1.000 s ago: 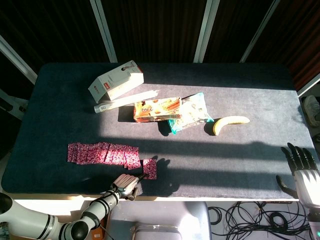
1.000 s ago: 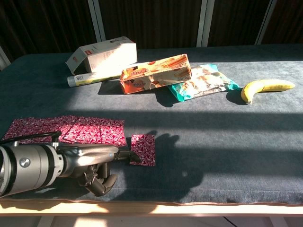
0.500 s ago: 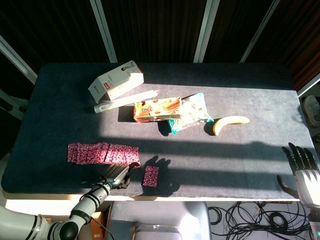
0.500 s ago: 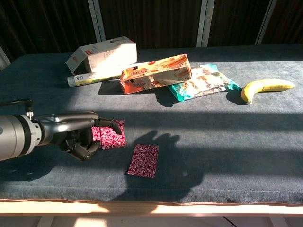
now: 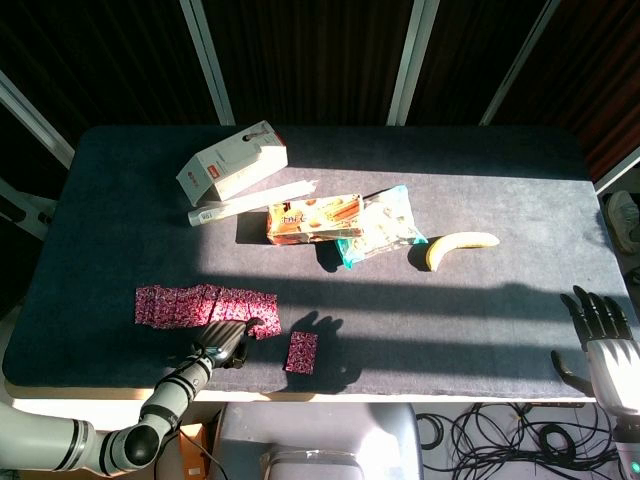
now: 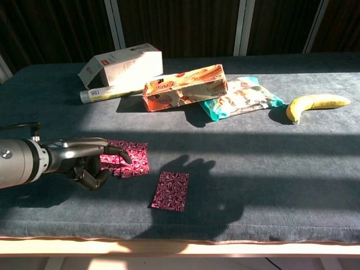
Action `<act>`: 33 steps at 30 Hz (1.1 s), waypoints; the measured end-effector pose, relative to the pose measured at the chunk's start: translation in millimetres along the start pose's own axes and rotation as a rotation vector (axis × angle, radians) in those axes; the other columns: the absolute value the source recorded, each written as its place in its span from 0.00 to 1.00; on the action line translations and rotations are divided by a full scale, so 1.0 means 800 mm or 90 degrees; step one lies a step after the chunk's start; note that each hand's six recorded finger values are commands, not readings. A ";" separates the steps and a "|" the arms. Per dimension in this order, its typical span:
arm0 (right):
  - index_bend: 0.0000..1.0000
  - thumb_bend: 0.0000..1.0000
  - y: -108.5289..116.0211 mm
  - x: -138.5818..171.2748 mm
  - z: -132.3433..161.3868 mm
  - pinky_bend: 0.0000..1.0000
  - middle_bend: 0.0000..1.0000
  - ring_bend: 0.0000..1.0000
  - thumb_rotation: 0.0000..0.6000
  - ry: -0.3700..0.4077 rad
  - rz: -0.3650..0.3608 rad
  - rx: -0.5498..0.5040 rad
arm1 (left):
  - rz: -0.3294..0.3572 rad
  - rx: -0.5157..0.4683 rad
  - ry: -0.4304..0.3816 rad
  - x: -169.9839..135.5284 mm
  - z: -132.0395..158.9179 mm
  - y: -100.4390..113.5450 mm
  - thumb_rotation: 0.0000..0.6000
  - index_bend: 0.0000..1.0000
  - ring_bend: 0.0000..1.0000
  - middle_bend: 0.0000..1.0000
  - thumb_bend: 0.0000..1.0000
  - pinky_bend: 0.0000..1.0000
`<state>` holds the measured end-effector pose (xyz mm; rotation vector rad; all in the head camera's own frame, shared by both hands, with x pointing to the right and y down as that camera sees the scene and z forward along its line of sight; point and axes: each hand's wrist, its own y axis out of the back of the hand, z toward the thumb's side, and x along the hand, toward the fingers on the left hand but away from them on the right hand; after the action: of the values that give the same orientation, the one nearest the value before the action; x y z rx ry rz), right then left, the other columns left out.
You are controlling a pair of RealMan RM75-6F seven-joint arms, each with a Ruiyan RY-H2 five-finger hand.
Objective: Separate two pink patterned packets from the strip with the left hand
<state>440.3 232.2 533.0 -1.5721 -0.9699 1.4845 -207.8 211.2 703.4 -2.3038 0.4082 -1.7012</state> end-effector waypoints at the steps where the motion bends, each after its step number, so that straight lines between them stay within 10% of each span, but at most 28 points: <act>1: 0.00 0.31 0.000 0.000 0.000 0.02 0.00 0.00 1.00 0.000 -0.001 0.000 | -0.002 0.001 0.001 0.001 0.000 -0.001 1.00 0.18 1.00 1.00 0.86 1.00; 33: 0.00 0.31 0.007 0.002 -0.009 0.02 0.00 0.00 1.00 -0.011 -0.008 -0.008 | -0.032 -0.007 -0.042 0.052 0.088 -0.001 1.00 0.17 1.00 1.00 0.85 1.00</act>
<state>447.7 230.9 527.7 -1.5613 -0.9987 1.4880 -128.9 198.7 720.7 -2.3899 0.3488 -1.6445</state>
